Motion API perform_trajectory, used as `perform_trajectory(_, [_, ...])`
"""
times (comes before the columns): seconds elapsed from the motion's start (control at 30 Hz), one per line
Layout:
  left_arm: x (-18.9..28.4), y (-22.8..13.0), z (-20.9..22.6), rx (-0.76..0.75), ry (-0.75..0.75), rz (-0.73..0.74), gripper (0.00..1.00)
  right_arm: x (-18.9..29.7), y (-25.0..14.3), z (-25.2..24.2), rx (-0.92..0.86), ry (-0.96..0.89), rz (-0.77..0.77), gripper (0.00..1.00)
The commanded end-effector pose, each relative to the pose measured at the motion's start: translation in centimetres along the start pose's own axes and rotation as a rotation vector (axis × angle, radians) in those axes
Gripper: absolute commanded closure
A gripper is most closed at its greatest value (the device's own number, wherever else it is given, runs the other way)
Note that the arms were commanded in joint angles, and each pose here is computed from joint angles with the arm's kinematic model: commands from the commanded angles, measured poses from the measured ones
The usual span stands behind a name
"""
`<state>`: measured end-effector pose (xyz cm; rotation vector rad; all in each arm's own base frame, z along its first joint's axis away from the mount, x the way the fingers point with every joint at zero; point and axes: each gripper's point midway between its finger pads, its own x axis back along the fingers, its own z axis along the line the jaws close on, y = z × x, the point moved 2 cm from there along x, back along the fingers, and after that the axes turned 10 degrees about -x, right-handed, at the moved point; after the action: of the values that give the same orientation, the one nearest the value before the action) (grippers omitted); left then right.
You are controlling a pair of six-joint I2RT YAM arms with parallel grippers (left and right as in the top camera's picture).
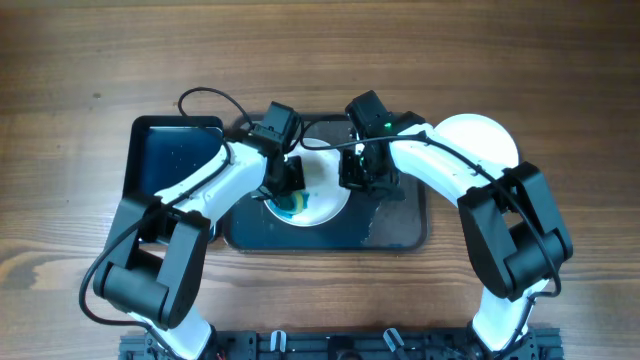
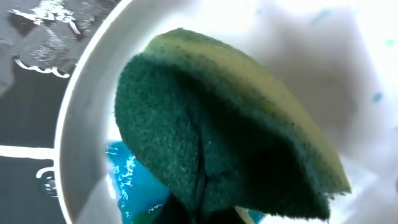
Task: Clean dirty plates on tray and stack at the side
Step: 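Scrub the held plate with the sponge in the left gripper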
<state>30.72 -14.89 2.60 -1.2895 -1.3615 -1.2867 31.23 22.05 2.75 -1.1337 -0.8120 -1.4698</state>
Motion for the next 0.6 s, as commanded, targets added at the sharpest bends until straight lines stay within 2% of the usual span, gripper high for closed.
perform_trajectory(0.0, [-0.9,-0.9,2.9,0.063,0.158,0.0,0.96,0.0,0.0,0.2,0.019,0.019,0.005,0.96])
perform_trajectory(0.03, [-1.0,-0.8,2.5,0.067,0.132,0.0,0.96,0.0,0.0,0.2,0.018,0.019,0.006,0.96])
perform_trajectory(0.07, [-1.1,-0.7,1.1,0.051,0.045,0.006,0.96,0.0,0.0,0.2,0.019,0.022,0.007,0.96])
perform_trajectory(0.17, [-0.3,-0.2,-4.7,-0.107,-0.322,0.012,0.96,0.0,-0.1,0.2,0.02,0.021,0.008,0.96])
perform_trajectory(0.2, [0.1,0.1,-5.9,-0.127,-0.399,-0.002,0.96,0.0,-0.1,0.2,0.02,0.021,0.008,0.96])
perform_trajectory(0.23, [0.2,0.4,-6.2,-0.133,-0.414,-0.017,0.96,0.0,-0.1,0.2,0.021,0.021,0.009,0.96])
perform_trajectory(0.3, [0.0,1.2,-5.6,-0.13,-0.367,-0.055,0.96,0.0,-0.1,0.2,0.032,0.025,0.012,0.96])
perform_trajectory(0.5, [-0.3,4.2,2.9,0.123,0.178,-0.25,0.96,0.0,-0.2,0.3,0.045,0.03,0.016,0.96])
perform_trajectory(0.57, [0.1,3.9,4.6,0.197,0.282,-0.268,0.96,0.0,-0.2,0.3,0.045,0.03,0.016,0.96])
